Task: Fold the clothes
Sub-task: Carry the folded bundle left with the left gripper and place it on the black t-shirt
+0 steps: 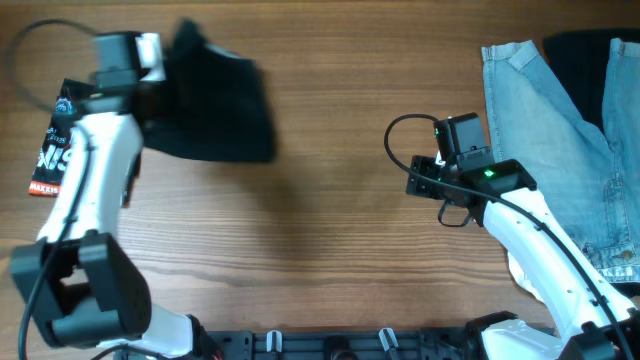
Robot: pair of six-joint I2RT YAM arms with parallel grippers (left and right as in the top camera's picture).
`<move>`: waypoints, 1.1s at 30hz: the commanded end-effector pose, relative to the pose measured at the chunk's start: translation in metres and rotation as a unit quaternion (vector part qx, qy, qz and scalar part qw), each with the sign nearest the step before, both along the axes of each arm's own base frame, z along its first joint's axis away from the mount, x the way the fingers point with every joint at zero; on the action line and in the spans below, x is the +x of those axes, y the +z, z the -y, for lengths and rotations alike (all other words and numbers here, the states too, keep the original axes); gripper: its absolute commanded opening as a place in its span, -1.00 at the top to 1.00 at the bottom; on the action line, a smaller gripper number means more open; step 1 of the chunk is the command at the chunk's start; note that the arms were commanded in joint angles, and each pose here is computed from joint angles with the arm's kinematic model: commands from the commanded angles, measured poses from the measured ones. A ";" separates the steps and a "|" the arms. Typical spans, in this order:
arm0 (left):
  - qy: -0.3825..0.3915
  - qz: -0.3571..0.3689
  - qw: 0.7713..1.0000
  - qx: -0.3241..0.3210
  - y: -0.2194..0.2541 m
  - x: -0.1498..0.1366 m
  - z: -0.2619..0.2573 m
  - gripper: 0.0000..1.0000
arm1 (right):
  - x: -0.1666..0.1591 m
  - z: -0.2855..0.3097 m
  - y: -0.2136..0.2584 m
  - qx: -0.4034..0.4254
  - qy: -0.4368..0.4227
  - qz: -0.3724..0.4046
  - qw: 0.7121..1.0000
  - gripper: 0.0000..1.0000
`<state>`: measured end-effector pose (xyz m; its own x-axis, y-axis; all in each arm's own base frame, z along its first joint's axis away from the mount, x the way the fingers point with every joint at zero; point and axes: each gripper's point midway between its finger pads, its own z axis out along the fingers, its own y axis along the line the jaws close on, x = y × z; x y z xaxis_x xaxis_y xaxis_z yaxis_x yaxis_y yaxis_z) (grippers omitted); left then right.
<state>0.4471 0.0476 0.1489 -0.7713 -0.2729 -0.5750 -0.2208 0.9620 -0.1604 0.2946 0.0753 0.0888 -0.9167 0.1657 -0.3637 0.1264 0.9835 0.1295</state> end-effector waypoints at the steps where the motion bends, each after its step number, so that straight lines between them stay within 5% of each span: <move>1: 0.091 0.023 0.996 0.013 0.015 -0.008 -0.076 0.82 | 0.002 -0.001 0.005 0.002 0.007 0.005 1.000 -0.40; 6: 0.167 0.057 0.984 0.024 0.027 -0.020 -0.148 0.76 | 0.001 -0.004 0.005 0.009 0.010 0.003 1.000 -0.39; 21: 0.217 0.059 0.974 0.027 0.028 -0.040 -0.190 0.66 | 0.001 -0.004 0.005 0.009 0.010 0.003 1.000 -0.40; 24: 0.235 0.059 0.970 0.018 0.027 -0.044 -0.196 -0.30 | 0.001 -0.004 0.005 0.008 0.012 0.003 1.000 -0.42; 33: 0.239 0.060 0.969 -0.033 0.024 -0.046 -0.188 -0.51 | 0.002 -0.004 0.005 0.009 0.011 0.003 1.000 -0.44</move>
<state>0.3971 0.2434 0.1620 -0.4916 -0.6036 -0.6277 -0.6410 0.7387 -0.2084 0.2930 0.0762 0.0882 -0.9198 0.1641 -0.3563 0.1239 0.9833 0.1332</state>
